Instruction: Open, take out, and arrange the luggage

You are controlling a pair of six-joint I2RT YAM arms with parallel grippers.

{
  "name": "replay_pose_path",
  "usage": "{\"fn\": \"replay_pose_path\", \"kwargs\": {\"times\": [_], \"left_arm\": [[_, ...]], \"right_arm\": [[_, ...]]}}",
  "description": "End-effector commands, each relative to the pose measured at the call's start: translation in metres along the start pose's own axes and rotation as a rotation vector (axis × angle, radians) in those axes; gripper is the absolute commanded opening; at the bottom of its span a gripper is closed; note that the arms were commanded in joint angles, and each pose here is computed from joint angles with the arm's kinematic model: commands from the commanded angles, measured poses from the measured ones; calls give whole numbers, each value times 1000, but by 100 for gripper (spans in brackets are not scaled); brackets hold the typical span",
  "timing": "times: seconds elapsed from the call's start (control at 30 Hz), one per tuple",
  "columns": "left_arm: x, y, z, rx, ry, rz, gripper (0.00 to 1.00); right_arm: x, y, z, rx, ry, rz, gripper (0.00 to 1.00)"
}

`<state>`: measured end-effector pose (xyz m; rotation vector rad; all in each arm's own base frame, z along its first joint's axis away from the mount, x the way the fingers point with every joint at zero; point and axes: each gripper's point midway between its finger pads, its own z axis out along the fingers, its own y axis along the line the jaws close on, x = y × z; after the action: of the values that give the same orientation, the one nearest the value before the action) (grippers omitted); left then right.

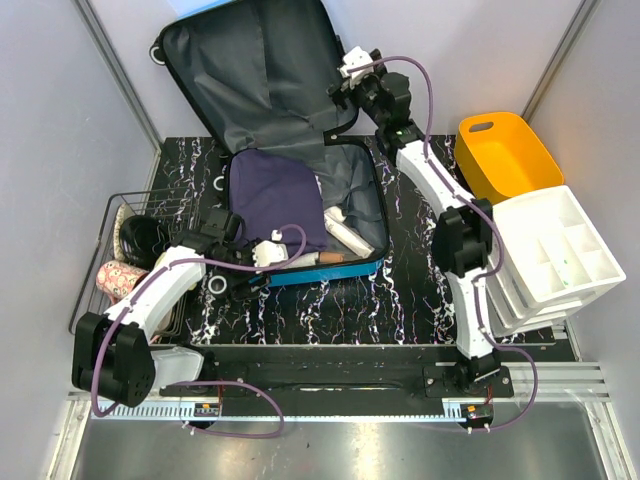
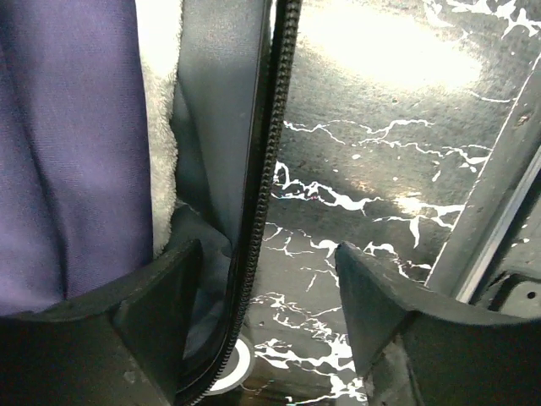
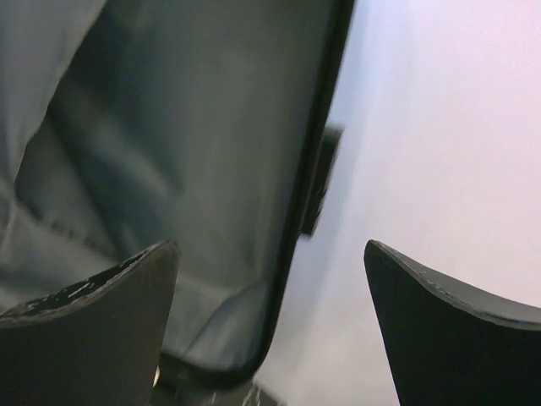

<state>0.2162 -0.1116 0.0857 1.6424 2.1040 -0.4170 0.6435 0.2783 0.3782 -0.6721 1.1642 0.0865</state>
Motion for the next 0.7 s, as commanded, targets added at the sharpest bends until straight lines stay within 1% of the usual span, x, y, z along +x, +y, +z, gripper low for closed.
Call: {"fn": "replay_pose_path", "kwargs": {"times": [0.0,0.03,0.07,0.1,0.13,0.17,0.23,0.27,0.33,0.37,0.43,0.47,0.5,0.53,0.57,0.6,0.67], "left_arm": [[-22,10,-19,-69,-63,-56,77],[-27,12,-24,-84,-83,-62,80],[-39,16,-35,-117,-119,-54,83],[-45,17,-41,-131,-141,-84,93],[-51,20,-48,-149,-159,-99,96],[-62,26,-60,-181,-184,-107,97],[-70,30,-73,-207,-216,-146,98],[-79,34,-84,-230,-247,-142,98],[-86,40,-97,-272,-289,-163,99],[-93,48,-105,-311,-319,-166,99],[-98,59,-116,-362,-363,-228,99],[-106,68,-123,-397,-401,-235,99],[-107,74,-127,-416,-422,-293,99],[-114,83,-131,-443,-456,-303,99],[-119,88,-135,-458,-477,-320,99],[-122,91,-138,-462,-505,-368,99],[-133,91,-138,-423,-564,-385,99]], "right_arm": [[-74,-21,-45,-9,-19,-8,100],[-71,-23,-54,-1,18,-7,100],[-62,-28,-71,15,107,4,100],[-55,-31,-82,27,159,12,100],[-46,-35,-93,38,218,20,100],[-28,-42,-118,55,330,37,100],[-11,-51,-144,76,433,66,100],[6,-60,-172,99,536,97,100],[19,-65,-201,110,628,123,100],[29,-61,-227,98,715,140,100],[44,-67,-259,114,808,164,99],[53,-60,-284,103,883,183,99],[61,-65,-300,119,928,188,98],[66,-66,-313,128,961,192,99],[74,-63,-334,132,1023,203,98],[79,-64,-345,139,1056,210,99],[93,-69,-376,168,1153,229,98]]}}
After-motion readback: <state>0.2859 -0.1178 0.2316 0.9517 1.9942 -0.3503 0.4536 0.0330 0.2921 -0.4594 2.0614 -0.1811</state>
